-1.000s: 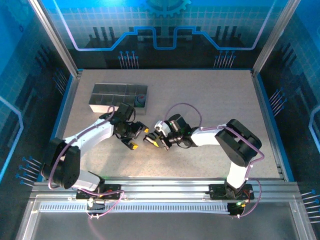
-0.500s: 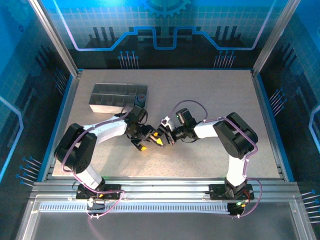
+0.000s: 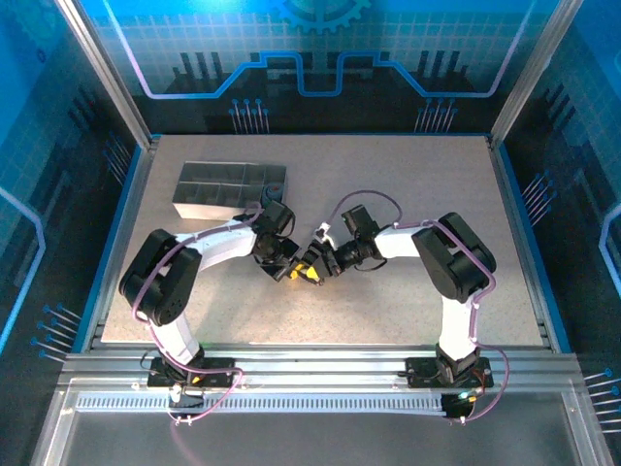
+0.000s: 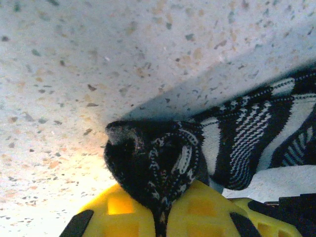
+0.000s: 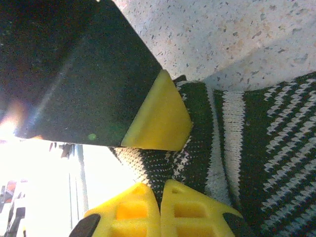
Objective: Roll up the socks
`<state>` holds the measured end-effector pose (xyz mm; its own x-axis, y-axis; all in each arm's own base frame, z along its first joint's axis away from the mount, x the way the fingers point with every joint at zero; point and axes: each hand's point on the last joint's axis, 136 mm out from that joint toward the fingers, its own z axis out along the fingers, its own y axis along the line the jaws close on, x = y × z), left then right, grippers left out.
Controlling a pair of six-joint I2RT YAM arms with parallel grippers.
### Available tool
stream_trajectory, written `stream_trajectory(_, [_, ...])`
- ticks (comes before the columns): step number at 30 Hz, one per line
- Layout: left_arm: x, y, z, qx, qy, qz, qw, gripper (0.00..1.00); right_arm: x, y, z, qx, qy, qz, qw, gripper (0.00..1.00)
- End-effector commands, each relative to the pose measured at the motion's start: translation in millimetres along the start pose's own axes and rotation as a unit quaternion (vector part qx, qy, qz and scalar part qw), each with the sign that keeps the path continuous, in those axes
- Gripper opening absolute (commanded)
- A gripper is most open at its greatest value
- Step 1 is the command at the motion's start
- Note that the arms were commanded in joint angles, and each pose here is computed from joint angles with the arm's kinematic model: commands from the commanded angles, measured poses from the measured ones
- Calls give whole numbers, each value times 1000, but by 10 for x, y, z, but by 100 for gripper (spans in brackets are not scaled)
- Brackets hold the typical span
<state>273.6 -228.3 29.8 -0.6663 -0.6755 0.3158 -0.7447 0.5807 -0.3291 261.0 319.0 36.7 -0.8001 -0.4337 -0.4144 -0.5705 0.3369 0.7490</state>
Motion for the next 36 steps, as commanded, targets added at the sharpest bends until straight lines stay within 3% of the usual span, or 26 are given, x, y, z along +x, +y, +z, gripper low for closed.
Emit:
stream_trajectory(1, [140, 890, 41, -147, 15, -82, 986, 0, 657, -389, 83, 102, 123, 46, 986, 0])
stream_trajectory(3, [176, 982, 21, -158, 14, -106, 982, 0, 575, -288, 92, 119, 121, -14, 985, 3])
stream_trajectory(7, [164, 971, 2, -180, 4, -126, 976, 0, 378, -24, 1, 176, 49, -148, 972, 28])
stream_trajectory(11, [125, 885, -22, -200, -8, -130, 971, 0, 222, 323, -202, 278, -47, -288, 915, 48])
stream_trajectory(18, [88, 784, 3, -222, -7, -126, 967, 0, 271, 471, -156, 405, -24, -389, 827, 53])
stream_trajectory(20, [84, 769, 18, -227, -5, -124, 966, 0, 191, 482, -129, 425, -21, -402, 811, 53])
stream_trajectory(25, [72, 742, 62, -225, -1, -123, 967, 0, 47, 424, 4, 442, -5, -414, 796, 52])
stream_trajectory(31, [74, 714, 62, -217, 3, -121, 969, 0, 8, 306, 119, 444, 16, -397, 803, 50])
stream_trajectory(33, [71, 695, 51, -211, 2, -121, 970, 0, 75, 215, 145, 443, 32, -379, 812, 42])
stream_trajectory(36, [70, 637, 11, -194, 3, -117, 974, 1, 208, 44, 104, 447, 50, -336, 827, 13])
